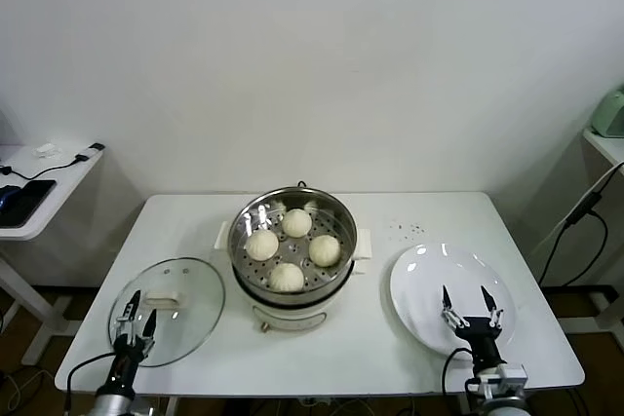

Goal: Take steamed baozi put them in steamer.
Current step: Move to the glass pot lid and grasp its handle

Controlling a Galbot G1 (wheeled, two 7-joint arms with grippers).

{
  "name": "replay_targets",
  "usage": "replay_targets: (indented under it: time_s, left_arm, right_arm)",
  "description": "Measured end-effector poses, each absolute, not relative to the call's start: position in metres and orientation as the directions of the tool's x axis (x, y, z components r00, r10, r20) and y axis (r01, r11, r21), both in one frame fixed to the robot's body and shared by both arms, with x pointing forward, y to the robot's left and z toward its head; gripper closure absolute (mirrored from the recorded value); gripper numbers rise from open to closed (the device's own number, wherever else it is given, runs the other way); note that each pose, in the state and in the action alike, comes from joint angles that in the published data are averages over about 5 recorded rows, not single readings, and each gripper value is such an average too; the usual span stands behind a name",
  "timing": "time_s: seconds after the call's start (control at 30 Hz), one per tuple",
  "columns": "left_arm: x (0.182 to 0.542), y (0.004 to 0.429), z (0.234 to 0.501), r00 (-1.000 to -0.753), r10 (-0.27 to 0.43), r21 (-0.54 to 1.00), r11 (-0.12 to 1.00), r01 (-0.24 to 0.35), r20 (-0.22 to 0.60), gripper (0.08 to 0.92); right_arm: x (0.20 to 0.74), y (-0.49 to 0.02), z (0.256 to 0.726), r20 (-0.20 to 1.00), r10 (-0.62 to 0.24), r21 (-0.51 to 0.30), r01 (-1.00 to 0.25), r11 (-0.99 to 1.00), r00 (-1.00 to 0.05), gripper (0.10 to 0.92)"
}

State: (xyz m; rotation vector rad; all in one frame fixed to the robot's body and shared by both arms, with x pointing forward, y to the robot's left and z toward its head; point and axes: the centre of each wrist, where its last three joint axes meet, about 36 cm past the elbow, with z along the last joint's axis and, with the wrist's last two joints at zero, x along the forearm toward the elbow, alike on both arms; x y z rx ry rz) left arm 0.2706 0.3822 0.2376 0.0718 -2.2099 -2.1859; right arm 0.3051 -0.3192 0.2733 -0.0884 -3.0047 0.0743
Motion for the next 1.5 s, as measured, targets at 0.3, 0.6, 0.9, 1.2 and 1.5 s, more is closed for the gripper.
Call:
replay_targets:
  time_s: [0.3,0.6,0.9,1.2,1.5]
  left_arm:
    - [0.292,0.381,0.228,-0.998,-0.054,0.999,-0.047,-0.019,-0.022,0.177]
    - [0.307,0.379,0.219,-0.997,-0.077,0.997,-0.079,-0.02,-0.027,0.177]
    - [0.308,0.381,0.214,-0.997,-0.08,0.995,-0.096,-0.005,-0.013,0.309]
    - [0.309,0.38,0.213,-0.998,-0.069,0.994,-0.109,0.004,-0.003,0.569]
    - [0.311,0.376,0.21,-0.997,-0.078,0.995,-0.1,0.004,-0.004,0.824]
  right_arm:
    - [0.297,-0.318,0.267,0.15,0.083,-0.052,0.075,0.996,-0.985,0.2]
    - [0.293,-0.316,0.266,0.155,0.09,-0.053,0.082,0.995,-0.984,0.2]
    - [0.289,-0.312,0.264,0.16,0.085,-0.054,0.077,0.996,-0.983,0.2]
    - [0.291,-0.313,0.267,0.154,0.082,-0.069,0.072,0.995,-0.985,0.2]
    - [0.291,-0.313,0.268,0.154,0.081,-0.075,0.071,0.995,-0.985,0.2]
